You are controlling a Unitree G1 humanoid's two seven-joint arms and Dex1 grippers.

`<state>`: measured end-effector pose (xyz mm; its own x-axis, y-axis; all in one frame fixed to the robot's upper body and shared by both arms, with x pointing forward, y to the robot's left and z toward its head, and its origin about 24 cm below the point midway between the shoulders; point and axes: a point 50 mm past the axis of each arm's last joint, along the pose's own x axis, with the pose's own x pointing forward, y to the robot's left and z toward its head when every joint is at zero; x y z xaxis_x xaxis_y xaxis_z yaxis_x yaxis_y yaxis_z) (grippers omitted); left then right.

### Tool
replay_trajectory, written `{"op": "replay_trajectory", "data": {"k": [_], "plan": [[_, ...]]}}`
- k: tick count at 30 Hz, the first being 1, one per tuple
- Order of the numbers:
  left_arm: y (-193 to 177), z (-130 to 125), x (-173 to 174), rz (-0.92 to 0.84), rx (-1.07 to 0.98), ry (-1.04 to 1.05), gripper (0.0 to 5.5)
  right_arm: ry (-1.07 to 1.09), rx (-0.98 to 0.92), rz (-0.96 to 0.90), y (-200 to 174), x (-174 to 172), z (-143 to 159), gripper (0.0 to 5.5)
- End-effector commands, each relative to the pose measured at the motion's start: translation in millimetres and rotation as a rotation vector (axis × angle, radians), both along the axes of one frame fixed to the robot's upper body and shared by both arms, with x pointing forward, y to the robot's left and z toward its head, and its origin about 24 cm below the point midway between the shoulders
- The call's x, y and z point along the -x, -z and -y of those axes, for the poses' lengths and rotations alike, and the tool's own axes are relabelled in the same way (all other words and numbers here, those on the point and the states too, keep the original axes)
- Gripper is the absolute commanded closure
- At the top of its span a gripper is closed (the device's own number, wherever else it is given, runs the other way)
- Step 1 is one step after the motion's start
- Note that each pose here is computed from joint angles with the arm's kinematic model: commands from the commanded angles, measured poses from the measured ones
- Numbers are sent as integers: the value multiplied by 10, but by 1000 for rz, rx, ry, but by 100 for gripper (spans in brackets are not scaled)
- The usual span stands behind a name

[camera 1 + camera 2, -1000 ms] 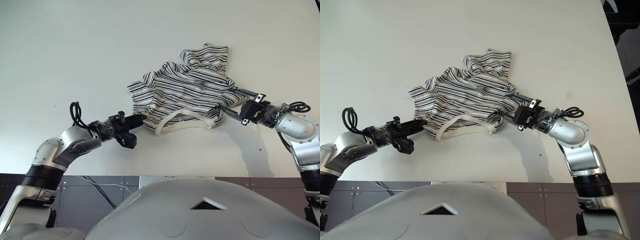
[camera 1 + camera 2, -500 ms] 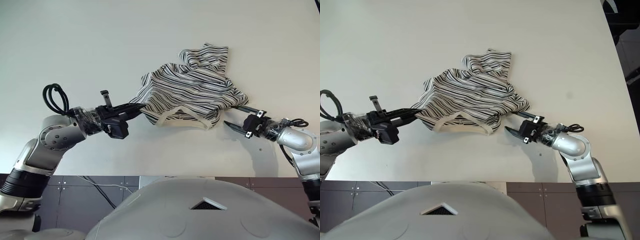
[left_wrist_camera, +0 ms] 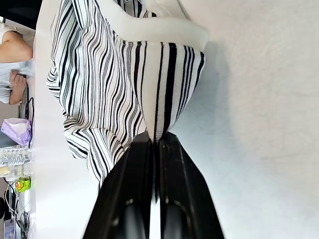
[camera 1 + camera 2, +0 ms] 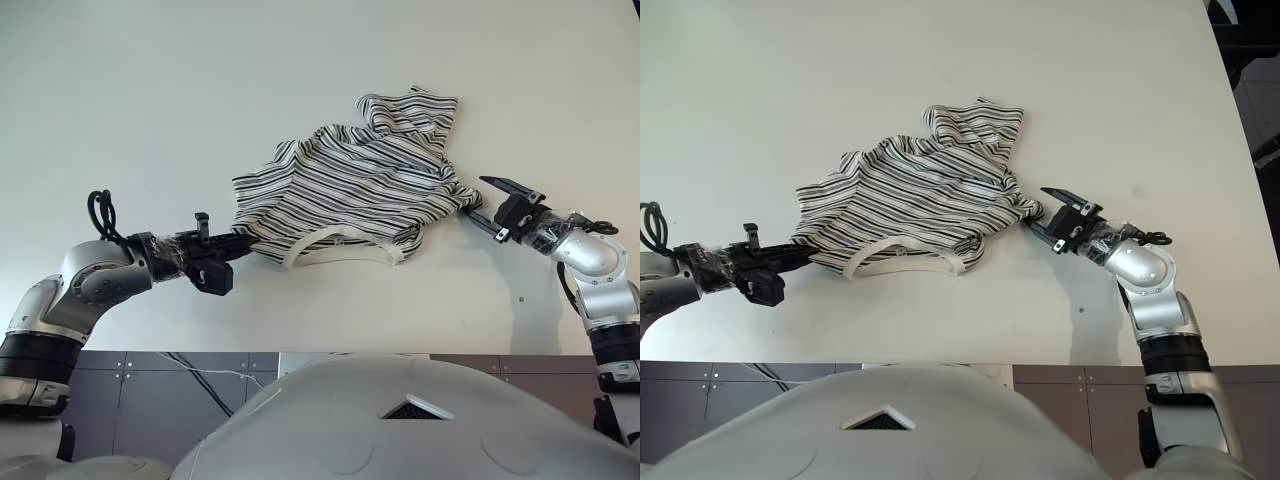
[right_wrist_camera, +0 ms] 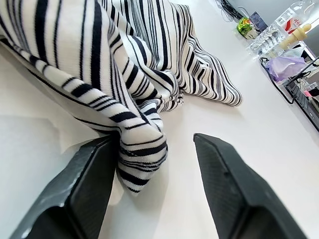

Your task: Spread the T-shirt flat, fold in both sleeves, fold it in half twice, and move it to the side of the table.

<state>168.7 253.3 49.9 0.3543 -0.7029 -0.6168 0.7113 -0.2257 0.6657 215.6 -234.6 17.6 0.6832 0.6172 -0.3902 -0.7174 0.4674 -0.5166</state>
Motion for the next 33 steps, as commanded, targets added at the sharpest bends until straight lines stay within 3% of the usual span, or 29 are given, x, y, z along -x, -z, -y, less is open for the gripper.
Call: {"op": "replay_trajectory", "data": {"k": [1,6,12,18,23,29,33], "plan": [[17,33,-32,13,2,17,538,-19,4,-6,21,-86,-45,276],[81,38,13,8,7,1,538,81,91,64,-96,-303,306,276],[101,44,-32,22,4,-1,538,124,97,156,-180,-491,395,276],[97,37,-49,22,-5,16,538,-259,184,-13,299,-111,-54,276],[130,90,-14,14,13,20,538,-441,61,-70,350,228,-418,276],[120,112,-12,10,23,27,538,-394,-194,-130,167,325,-715,276],[118,98,-15,9,22,21,538,-232,-258,-74,80,146,-682,276]]}}
